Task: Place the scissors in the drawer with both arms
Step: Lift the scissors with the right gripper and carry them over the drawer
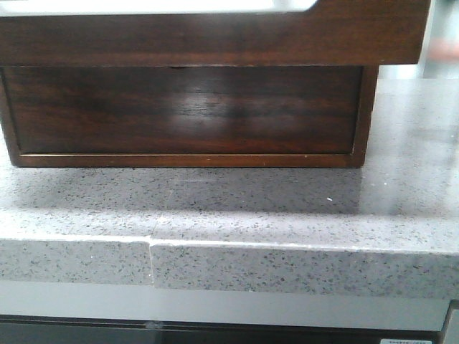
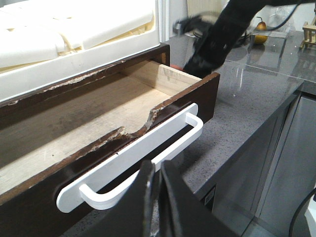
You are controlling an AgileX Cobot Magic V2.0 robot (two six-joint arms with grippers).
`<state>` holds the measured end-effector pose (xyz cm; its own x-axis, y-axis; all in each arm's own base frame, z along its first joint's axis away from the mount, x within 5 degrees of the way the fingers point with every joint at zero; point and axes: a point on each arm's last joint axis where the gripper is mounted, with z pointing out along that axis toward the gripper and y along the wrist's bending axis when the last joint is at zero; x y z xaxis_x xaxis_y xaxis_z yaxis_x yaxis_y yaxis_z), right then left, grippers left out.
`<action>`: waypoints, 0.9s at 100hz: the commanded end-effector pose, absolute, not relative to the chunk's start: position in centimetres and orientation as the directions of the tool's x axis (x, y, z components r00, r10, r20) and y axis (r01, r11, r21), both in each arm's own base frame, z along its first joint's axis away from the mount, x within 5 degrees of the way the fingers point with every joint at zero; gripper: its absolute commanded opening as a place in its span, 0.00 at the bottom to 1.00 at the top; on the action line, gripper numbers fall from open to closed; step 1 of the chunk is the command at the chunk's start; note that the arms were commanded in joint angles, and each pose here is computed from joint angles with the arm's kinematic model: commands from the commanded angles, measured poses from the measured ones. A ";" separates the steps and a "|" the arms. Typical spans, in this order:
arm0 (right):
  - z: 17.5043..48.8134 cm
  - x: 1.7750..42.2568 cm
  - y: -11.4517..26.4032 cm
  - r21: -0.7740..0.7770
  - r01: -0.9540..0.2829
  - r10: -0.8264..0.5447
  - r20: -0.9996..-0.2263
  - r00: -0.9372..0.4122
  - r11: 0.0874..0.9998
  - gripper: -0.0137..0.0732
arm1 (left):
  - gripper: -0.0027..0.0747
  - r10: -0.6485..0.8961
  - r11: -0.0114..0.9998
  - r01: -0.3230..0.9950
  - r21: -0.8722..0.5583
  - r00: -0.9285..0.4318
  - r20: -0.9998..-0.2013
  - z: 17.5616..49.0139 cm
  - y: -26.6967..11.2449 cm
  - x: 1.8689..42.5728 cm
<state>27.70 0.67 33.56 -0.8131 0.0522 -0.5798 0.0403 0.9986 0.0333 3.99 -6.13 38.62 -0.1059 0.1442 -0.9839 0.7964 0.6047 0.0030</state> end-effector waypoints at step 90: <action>54.9 17.5 12.9 -0.291 -0.719 -0.315 -0.943 0.105 0.632 0.08 | 0.01 0.047 0.630 0.776 -0.013 -0.054 -0.997 40.4 -6.1 4.3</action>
<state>17.71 11.43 53.67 -0.0570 -0.3140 -0.9477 -0.6998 0.6896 -0.1864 4.07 -6.10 38.77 -0.0947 0.1316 -0.9868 0.7907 0.6122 0.0058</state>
